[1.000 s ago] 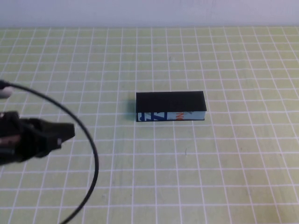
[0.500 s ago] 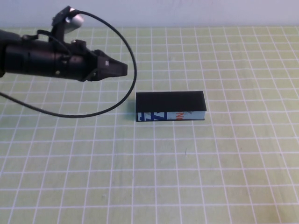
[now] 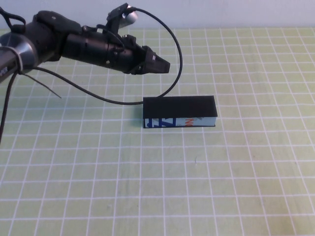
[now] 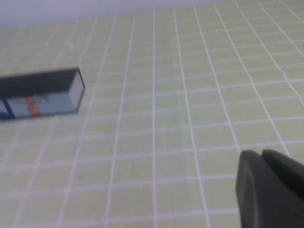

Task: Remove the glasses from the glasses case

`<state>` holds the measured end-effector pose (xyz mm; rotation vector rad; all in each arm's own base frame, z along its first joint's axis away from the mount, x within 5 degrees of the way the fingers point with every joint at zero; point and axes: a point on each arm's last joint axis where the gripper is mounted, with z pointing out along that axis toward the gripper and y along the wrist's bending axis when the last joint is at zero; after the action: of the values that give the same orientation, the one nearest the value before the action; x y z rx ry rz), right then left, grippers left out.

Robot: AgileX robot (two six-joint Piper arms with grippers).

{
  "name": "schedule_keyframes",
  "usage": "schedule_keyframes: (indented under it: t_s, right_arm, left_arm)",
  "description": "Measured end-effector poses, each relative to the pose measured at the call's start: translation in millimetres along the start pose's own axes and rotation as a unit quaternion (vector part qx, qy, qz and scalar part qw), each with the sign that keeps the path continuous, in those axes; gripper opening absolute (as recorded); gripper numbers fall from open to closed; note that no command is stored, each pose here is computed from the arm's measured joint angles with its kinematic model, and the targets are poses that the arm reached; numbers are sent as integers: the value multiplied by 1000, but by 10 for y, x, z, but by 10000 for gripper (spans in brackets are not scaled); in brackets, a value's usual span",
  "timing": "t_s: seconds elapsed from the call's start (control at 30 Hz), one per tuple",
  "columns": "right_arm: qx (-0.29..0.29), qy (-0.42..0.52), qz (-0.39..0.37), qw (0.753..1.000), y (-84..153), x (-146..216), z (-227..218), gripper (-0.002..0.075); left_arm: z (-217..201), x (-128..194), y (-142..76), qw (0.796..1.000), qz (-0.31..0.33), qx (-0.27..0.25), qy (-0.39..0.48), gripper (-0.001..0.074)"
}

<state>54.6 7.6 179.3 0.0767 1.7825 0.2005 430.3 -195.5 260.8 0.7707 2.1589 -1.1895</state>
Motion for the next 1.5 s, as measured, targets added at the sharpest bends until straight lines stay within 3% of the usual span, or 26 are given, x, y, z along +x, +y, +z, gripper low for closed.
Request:
schedule_keyframes:
  t_s: [0.2,0.37,0.6,0.73,0.93,1.17,1.5]
  right_arm:
    - [-24,-88,147,985,20,-164,-15,-16]
    - [-25,-121,198,973,1,-223,-27,-16]
    - [-38,-125,286,949,1,-234,-32,-16]
    - [-62,-72,316,944,71,-199,-15,-16]
    - [-107,76,294,947,313,-462,15,-16]
    - [-141,221,199,944,493,-821,240,-16]
    - [-179,330,100,921,592,-1304,951,-16]
  left_arm:
    - [133,-95,162,1000,-10,7,7,-2]
    - [274,-64,351,999,-31,1,15,-2]
    - [485,83,623,997,-63,-4,34,-2]
    - [576,125,740,996,-80,-7,37,-2]
    - [668,129,862,995,-88,-10,36,-2]
    - [713,150,929,995,-94,-16,42,-2]
    - [758,230,1006,993,-103,-26,57,-2]
